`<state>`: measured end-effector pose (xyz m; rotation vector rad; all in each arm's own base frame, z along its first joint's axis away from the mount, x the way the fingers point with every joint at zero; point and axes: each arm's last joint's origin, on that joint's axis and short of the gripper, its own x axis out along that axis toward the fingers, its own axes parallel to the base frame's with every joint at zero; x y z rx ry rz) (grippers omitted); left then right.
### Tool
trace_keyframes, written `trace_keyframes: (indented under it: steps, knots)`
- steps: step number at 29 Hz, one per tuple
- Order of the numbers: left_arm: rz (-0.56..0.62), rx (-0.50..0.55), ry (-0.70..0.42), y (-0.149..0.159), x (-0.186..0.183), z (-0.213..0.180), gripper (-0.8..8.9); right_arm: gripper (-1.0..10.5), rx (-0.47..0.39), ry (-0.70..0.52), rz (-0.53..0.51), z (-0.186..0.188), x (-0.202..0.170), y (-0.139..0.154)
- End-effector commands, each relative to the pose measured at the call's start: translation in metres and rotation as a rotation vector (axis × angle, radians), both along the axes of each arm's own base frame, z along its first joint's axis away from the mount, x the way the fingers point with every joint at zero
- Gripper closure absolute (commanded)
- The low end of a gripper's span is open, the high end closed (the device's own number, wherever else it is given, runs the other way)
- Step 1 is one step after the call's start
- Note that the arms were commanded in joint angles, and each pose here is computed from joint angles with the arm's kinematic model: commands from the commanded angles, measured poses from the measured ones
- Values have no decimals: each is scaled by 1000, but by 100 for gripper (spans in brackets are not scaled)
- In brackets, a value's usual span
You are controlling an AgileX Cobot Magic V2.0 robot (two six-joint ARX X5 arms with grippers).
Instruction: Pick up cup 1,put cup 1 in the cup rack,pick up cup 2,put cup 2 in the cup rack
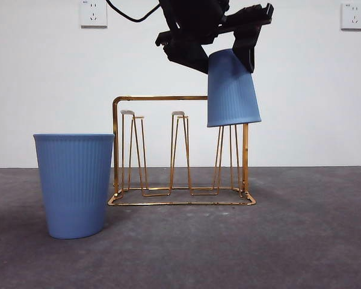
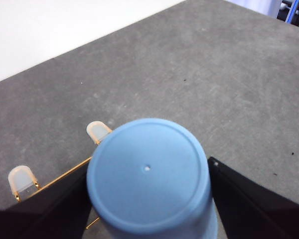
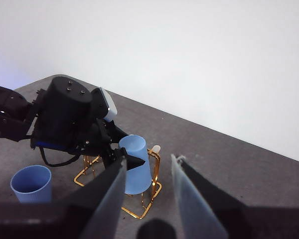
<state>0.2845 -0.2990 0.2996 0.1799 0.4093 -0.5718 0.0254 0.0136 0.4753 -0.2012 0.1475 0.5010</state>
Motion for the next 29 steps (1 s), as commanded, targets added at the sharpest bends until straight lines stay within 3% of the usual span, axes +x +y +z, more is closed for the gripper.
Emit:
trace_keyframes:
  steps: [1, 29]
  knots:
    - [16, 0, 19, -2, 5, -7, 820, 786, -1, -5, 0, 0, -1, -1]
    - [77, 80, 172, -18, 22, -74, 813, 788, -11, 7, 0, -2, -1, -1]
